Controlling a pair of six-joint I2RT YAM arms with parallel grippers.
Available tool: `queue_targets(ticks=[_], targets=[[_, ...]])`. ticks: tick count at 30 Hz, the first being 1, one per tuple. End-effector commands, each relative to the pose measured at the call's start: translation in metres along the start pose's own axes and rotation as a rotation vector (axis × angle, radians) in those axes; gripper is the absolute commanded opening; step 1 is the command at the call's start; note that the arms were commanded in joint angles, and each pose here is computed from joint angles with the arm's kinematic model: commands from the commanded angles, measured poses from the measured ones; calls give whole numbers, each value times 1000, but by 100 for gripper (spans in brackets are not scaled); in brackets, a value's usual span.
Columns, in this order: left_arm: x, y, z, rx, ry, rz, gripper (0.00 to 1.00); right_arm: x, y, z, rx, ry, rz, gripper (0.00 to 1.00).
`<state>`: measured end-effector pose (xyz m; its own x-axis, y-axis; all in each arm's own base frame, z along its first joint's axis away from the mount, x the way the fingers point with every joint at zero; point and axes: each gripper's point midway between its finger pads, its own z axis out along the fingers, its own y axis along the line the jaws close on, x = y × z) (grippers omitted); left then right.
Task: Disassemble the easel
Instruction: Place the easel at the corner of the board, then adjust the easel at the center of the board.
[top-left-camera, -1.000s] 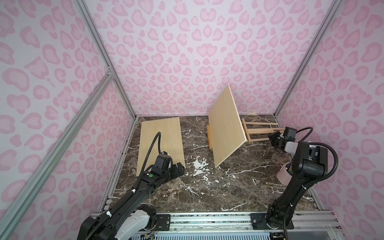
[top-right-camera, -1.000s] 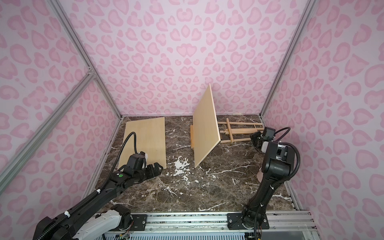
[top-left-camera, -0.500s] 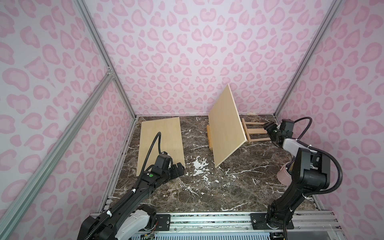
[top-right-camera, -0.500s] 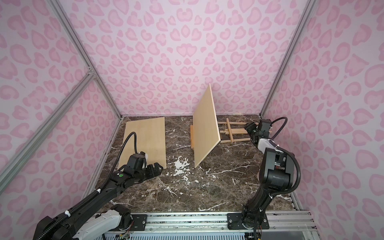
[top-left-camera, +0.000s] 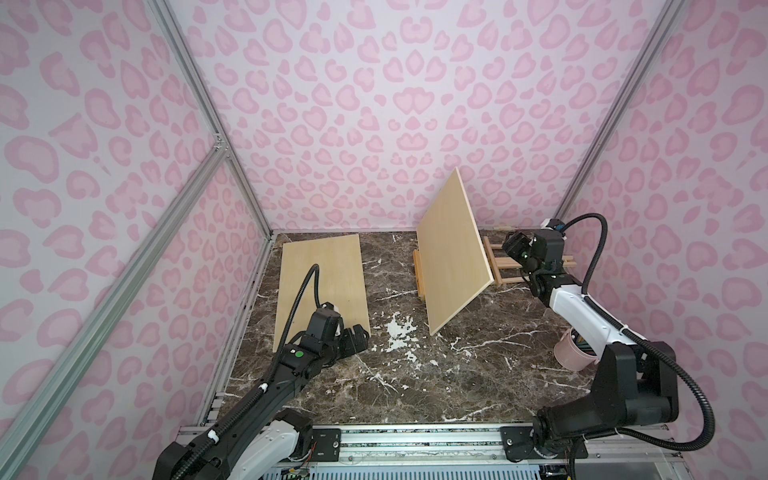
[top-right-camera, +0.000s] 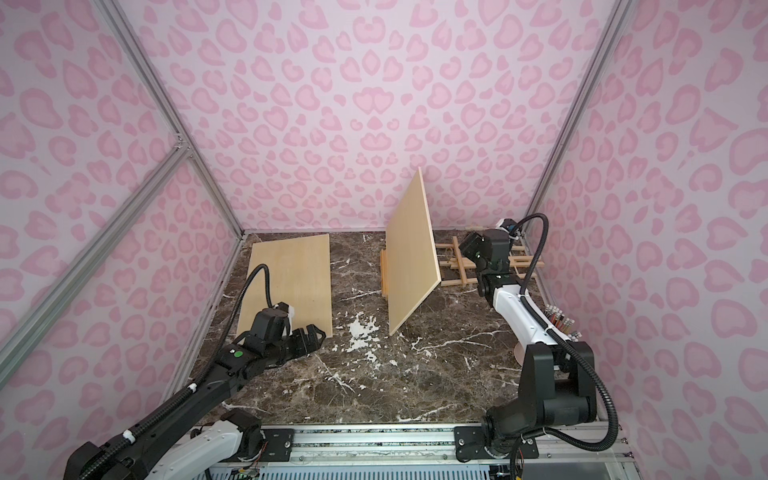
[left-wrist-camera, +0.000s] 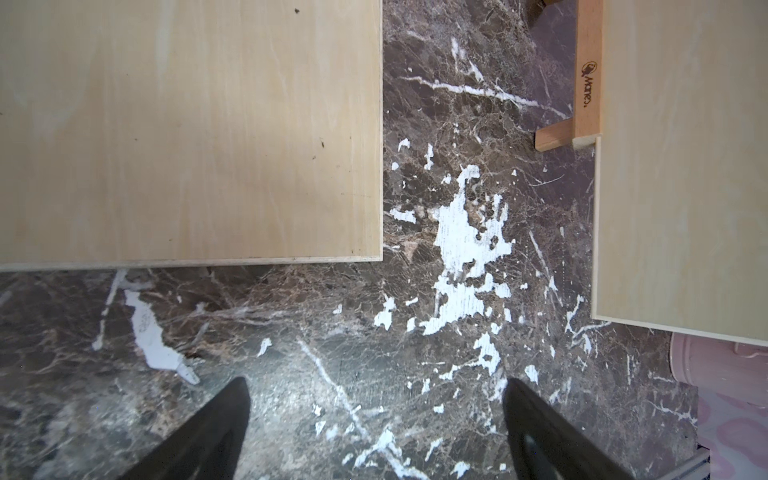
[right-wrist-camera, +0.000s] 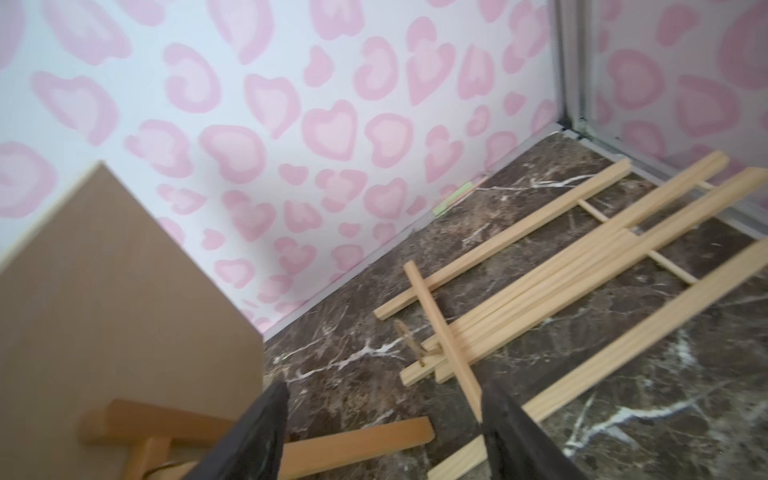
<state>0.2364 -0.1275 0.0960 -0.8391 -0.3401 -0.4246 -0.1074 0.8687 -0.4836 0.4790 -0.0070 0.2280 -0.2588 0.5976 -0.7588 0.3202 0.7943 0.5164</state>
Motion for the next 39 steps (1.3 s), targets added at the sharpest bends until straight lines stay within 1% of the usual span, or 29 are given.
queue_targets(ticks=[1, 3, 5, 7, 11, 15, 17, 18, 19, 22, 25, 29, 31, 34, 36, 39], targets=[[-4, -4, -2, 21, -24, 6, 96, 12, -36, 20, 159, 43, -25, 71], [-5, -3, -3, 22, -34, 6, 96, 29, -48, 38, 216, 144, -41, 69], [-6, -4, -4, 23, -38, 7, 96, 47, -51, 51, 242, 205, -69, 69], [-5, -3, -3, 20, -35, 7, 96, 61, -52, 60, 255, 240, -88, 69], [-5, -3, -2, 17, -28, 7, 96, 79, -59, 70, 296, 270, -81, 68], [-5, -3, -2, 15, -31, 9, 96, 97, -67, 81, 318, 305, -105, 66], [-5, -3, -2, 15, -32, 10, 97, 105, -68, 90, 319, 337, -136, 63], [-5, -3, -2, 14, -31, 10, 96, 103, -62, 98, 300, 344, -156, 60], [-5, -3, -2, 15, -31, 9, 96, 109, -60, 104, 290, 370, -184, 57], [-5, -3, 0, 13, -23, 10, 96, 124, -53, 116, 281, 432, -252, 54], [-4, -3, 2, 10, -17, 11, 97, 136, -51, 124, 312, 452, -329, 54], [-4, -2, 2, 5, -17, 12, 96, 150, -58, 133, 343, 495, -376, 50], [-4, -1, 3, 2, -17, 12, 96, 157, -60, 136, 338, 516, -388, 48], [-4, -1, 3, 2, -14, 12, 96, 170, -52, 139, 290, 552, -410, 43], [-4, -1, 4, 1, -14, 12, 96, 179, -40, 140, 241, 559, -458, 42], [-4, -1, 3, 1, -14, 12, 96, 187, -29, 142, 212, 569, -515, 40]])
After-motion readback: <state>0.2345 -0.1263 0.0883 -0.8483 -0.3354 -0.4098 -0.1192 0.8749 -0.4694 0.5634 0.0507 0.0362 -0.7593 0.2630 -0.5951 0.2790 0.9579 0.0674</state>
